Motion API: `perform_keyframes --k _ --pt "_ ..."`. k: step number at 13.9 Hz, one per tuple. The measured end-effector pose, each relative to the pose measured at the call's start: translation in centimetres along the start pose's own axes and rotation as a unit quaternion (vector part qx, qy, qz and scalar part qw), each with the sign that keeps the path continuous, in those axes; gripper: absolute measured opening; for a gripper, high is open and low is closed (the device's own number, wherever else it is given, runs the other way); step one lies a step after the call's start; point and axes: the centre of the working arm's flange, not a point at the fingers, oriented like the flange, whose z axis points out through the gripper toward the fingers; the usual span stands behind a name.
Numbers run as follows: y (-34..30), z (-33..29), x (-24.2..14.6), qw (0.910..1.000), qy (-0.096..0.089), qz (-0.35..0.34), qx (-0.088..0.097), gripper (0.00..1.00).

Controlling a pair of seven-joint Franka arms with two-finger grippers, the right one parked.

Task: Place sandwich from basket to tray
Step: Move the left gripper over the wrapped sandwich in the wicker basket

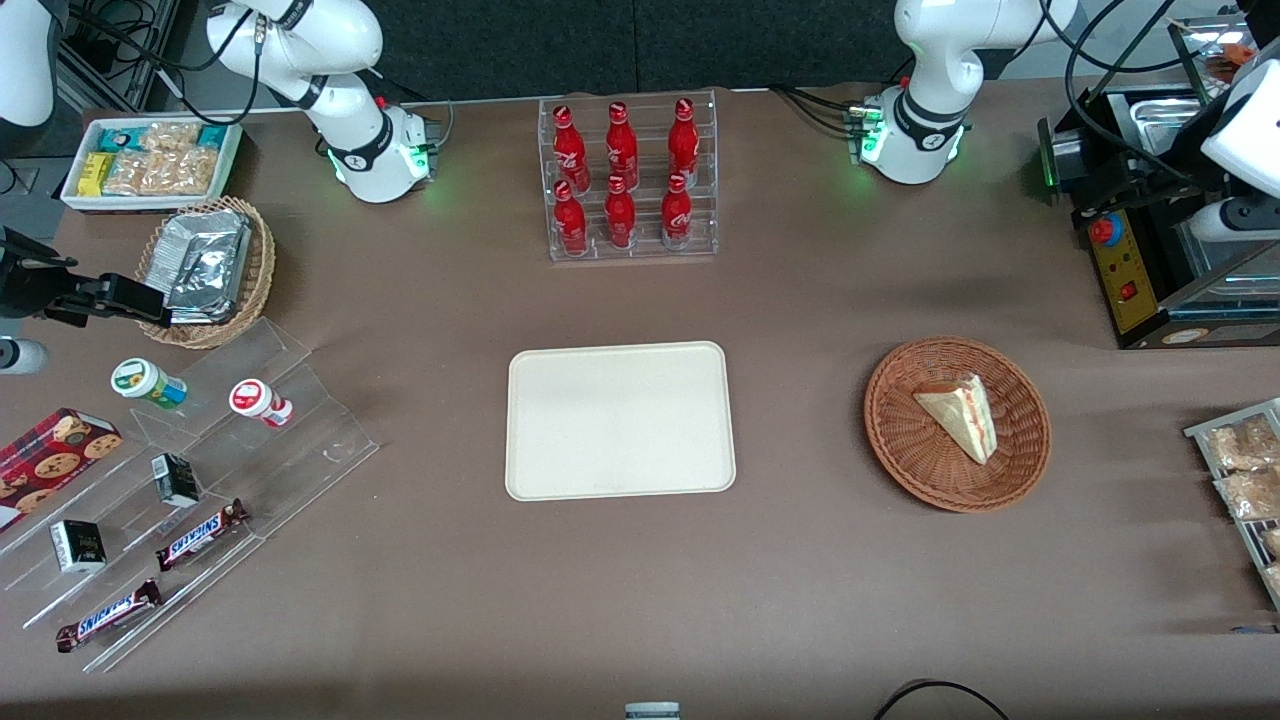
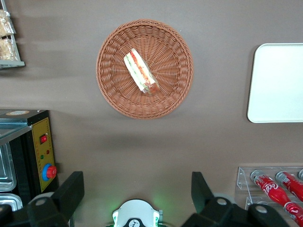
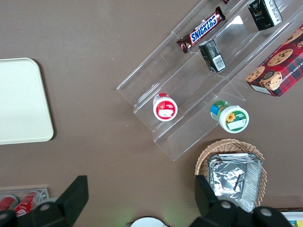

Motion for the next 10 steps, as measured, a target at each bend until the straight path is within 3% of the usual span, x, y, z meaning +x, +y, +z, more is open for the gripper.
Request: perform_keyframes --k 3,5,7,10 --pt "-0.1 0.6 0.6 1.0000 -0.006 0.000 0.004 1.00" --pt "-0.2 2.6 2.2 0.9995 -0.025 -0.013 0.012 1.00" --pt "-0.3 5.8 4.8 0.9969 -0.039 -0.066 0.017 1.00" --pt "-0.6 12.7 8.3 0.9904 -0.036 -0.133 0.018 1.00"
